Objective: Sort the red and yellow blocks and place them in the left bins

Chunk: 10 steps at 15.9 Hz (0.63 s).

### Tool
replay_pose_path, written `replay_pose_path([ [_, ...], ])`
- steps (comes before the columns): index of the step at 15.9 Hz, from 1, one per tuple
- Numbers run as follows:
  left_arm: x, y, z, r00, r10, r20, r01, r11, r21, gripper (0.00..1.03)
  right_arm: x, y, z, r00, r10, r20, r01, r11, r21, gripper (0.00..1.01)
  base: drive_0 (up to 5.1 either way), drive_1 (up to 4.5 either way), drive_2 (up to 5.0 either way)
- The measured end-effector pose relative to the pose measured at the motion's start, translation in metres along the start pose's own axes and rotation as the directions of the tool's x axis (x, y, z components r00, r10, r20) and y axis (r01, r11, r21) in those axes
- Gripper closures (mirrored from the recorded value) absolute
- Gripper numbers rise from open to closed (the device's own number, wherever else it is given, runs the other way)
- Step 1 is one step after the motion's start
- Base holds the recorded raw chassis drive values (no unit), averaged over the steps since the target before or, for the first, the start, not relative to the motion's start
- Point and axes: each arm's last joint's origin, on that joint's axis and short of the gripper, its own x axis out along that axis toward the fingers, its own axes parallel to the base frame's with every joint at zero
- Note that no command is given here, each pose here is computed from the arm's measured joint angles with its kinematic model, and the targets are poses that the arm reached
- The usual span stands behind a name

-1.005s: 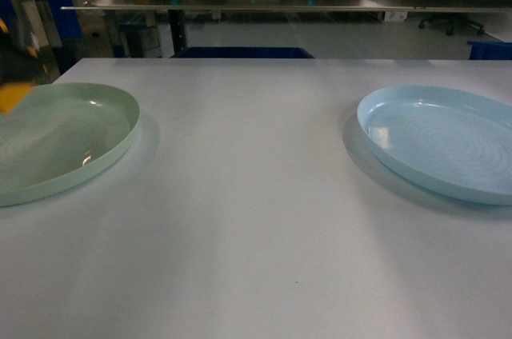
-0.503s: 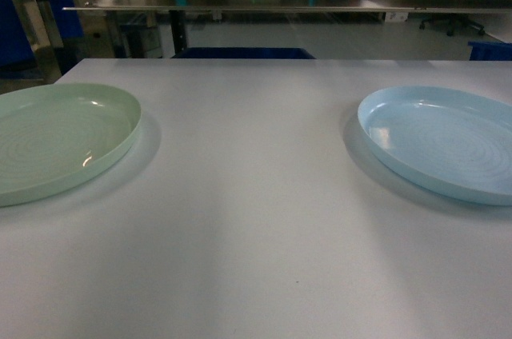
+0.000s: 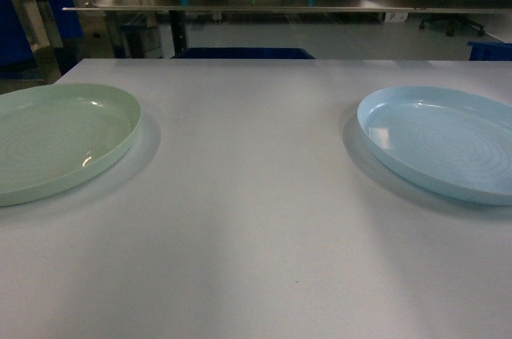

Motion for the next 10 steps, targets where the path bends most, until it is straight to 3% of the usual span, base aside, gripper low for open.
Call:
replay_pose_path([
  [3, -0.009, -0.003, 0.002, 1.0, 0.019, 0.002, -0.02, 0.9996, 0.02, 0.76, 0.0, 0.0, 0.0, 1.0, 0.0, 0.0, 0.0, 1.0, 0.0, 0.73, 0.0, 0.0, 0.0],
  [8, -0.006, 0.0, -0.001, 0.999, 0.032, -0.016, -0.031, 0.9993, 0.02, 0.76, 0.0, 0.0, 0.0, 1.0, 0.0, 0.0, 0.0, 1.0, 0.0, 0.73, 0.0, 0.0, 0.0],
  [10, 0.007, 0.009, -0.006, 0.996, -0.002, -0.088, 0.006, 0.9992, 0.04, 0.77, 0.0, 0.0, 0.0, 1.0, 0.0, 0.0, 0.0, 1.0, 0.0, 0.73, 0.0, 0.0, 0.0],
])
